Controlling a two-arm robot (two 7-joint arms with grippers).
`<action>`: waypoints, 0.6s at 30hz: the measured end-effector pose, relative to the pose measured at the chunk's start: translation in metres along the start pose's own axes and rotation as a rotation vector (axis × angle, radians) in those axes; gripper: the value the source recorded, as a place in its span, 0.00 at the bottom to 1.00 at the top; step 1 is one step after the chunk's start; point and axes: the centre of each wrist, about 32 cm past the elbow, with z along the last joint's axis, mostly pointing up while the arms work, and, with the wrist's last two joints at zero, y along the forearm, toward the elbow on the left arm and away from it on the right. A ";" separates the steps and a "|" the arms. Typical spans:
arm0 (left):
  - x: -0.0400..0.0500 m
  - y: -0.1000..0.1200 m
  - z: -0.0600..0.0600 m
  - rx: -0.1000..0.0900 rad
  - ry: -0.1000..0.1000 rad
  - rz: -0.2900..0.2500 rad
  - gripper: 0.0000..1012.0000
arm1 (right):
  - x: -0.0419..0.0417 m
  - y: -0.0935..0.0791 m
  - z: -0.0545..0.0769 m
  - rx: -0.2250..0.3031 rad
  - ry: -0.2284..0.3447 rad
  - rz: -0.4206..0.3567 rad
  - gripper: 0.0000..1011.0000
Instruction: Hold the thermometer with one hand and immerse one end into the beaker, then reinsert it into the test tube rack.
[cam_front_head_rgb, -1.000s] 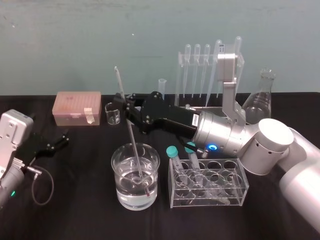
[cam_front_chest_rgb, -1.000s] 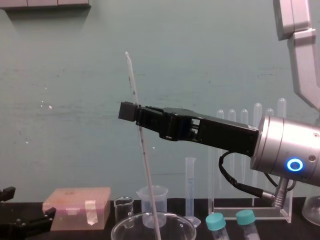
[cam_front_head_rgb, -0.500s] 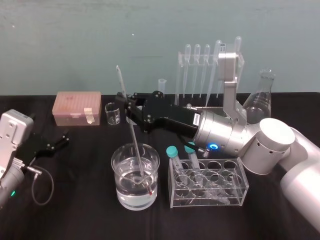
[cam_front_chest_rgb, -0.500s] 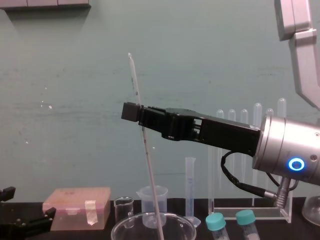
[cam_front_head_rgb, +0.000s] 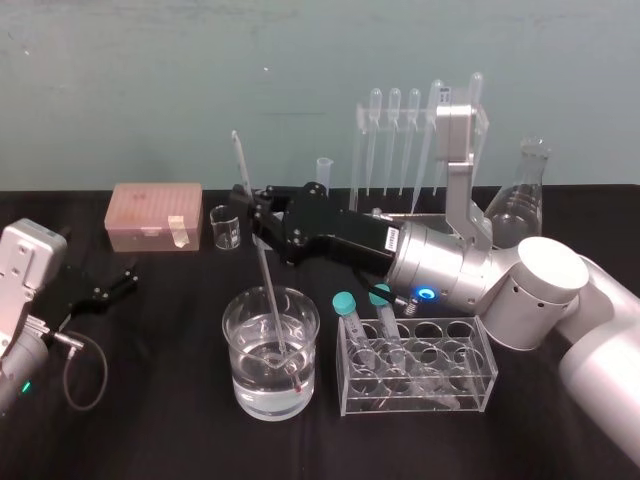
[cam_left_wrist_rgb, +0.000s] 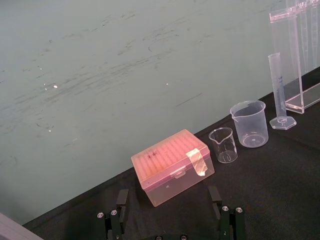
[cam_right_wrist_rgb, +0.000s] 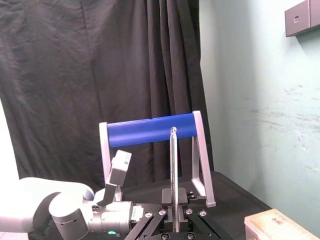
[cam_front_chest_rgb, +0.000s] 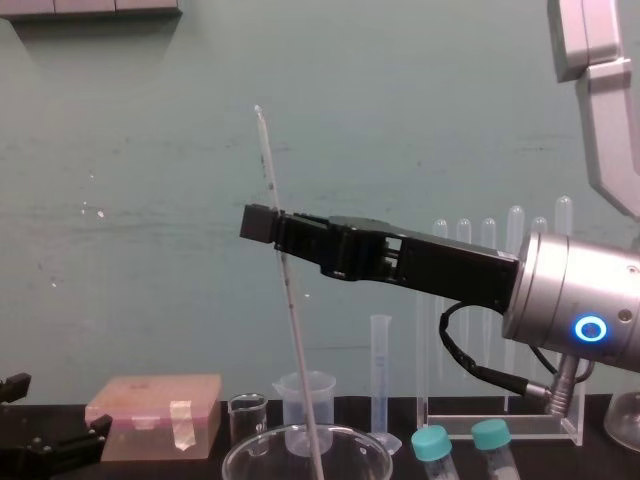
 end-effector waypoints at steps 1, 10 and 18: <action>0.0000 0.000 0.000 0.000 0.000 0.000 1.00 | 0.0000 0.000 0.000 0.000 0.000 0.000 0.06; 0.0000 0.000 0.000 0.000 0.000 0.000 1.00 | 0.0003 0.000 0.000 0.001 0.001 0.002 0.06; 0.0000 0.000 0.000 0.000 0.000 0.000 1.00 | 0.0005 0.001 0.000 0.001 0.001 0.003 0.06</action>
